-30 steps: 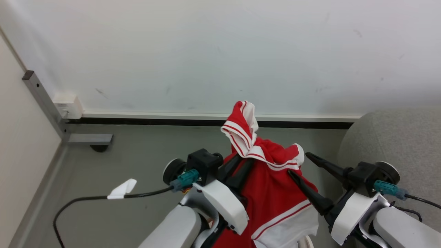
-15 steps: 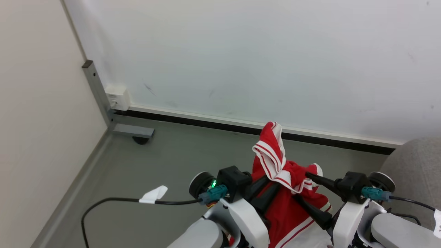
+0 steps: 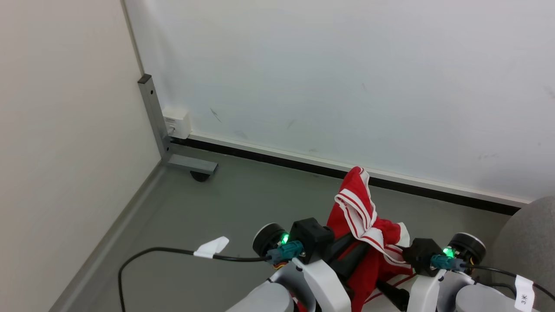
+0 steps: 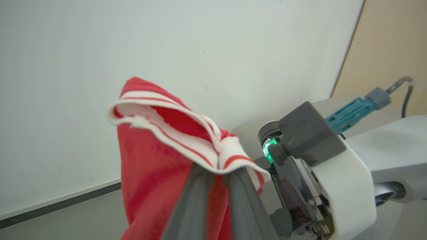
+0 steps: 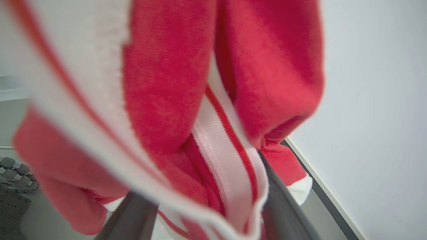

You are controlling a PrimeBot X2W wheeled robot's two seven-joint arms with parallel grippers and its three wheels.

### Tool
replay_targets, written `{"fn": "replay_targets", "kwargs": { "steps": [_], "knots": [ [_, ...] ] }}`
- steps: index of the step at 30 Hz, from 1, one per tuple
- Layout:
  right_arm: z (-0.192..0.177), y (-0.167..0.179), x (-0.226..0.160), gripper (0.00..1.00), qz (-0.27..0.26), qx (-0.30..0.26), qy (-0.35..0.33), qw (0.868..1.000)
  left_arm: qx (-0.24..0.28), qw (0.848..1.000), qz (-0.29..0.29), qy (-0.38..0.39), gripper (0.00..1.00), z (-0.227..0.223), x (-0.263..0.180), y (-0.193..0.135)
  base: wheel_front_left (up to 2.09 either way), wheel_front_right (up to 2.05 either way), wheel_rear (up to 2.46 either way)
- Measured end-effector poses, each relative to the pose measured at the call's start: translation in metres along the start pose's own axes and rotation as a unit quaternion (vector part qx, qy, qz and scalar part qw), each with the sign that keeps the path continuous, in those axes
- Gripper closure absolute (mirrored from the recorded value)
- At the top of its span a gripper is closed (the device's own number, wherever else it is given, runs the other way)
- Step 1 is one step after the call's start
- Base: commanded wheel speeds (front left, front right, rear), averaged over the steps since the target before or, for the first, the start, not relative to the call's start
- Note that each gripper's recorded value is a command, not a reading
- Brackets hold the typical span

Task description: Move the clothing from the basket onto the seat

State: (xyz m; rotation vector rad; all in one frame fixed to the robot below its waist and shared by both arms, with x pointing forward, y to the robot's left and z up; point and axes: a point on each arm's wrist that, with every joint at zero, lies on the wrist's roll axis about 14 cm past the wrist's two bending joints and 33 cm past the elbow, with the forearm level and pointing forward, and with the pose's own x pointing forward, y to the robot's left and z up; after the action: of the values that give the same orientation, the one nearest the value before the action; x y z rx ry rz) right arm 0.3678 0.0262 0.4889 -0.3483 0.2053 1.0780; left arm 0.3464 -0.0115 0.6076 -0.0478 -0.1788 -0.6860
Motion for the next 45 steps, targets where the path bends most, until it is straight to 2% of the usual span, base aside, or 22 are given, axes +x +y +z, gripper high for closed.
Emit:
{"fn": "replay_targets", "kwargs": {
  "steps": [6,7,8,9,21,29,30,31,32,42,45],
  "knots": [
    [-0.010,0.013,0.004,0.00,0.012,0.012,0.013,1.000,-0.002,1.000,-0.002,0.000,1.00,0.000,0.002,-0.001,0.00,0.00,0.00],
    [-0.011,0.013,0.004,0.52,0.012,0.014,0.014,1.000,-0.002,1.000,-0.002,-0.001,1.00,0.000,0.002,-0.001,0.00,0.00,0.00],
    [-0.012,0.012,0.005,0.88,0.010,0.016,0.015,1.000,-0.002,1.000,0.000,-0.002,1.00,0.000,0.003,0.000,0.00,0.00,0.00],
    [-0.012,0.011,0.004,1.00,0.008,0.021,0.012,1.000,-0.002,1.000,0.002,-0.001,1.00,-0.001,0.003,0.001,0.00,0.00,0.00],
    [-0.002,-0.010,-0.006,1.00,-0.037,0.078,-0.045,0.995,-0.012,1.000,0.019,-0.007,1.00,-0.002,0.010,0.013,0.00,0.00,0.00],
    [0.036,-0.046,-0.022,1.00,-0.102,0.139,-0.136,0.976,-0.016,1.000,0.022,-0.005,1.00,-0.008,0.017,0.017,0.00,0.00,0.00],
    [0.036,-0.050,-0.026,1.00,-0.112,0.148,-0.145,0.972,-0.017,1.000,0.019,-0.004,0.86,-0.009,0.019,0.015,0.00,0.00,0.00],
    [0.035,-0.054,-0.031,1.00,-0.122,0.153,-0.151,0.969,-0.019,1.000,0.016,-0.004,0.11,-0.010,0.021,0.014,0.00,0.00,0.00],
    [0.034,-0.057,-0.035,1.00,-0.132,0.155,-0.156,0.967,-0.021,1.000,0.012,-0.003,0.00,-0.011,0.023,0.012,0.00,0.00,0.00],
    [0.033,-0.093,-0.095,1.00,-0.238,0.181,-0.218,0.929,-0.031,0.999,-0.033,0.011,0.00,-0.025,0.043,-0.012,0.00,0.00,0.00],
    [0.035,-0.105,-0.121,1.00,-0.274,0.182,-0.240,0.913,-0.035,0.998,-0.047,0.009,0.00,-0.027,0.049,-0.020,0.00,0.00,0.00]
  ]
}}
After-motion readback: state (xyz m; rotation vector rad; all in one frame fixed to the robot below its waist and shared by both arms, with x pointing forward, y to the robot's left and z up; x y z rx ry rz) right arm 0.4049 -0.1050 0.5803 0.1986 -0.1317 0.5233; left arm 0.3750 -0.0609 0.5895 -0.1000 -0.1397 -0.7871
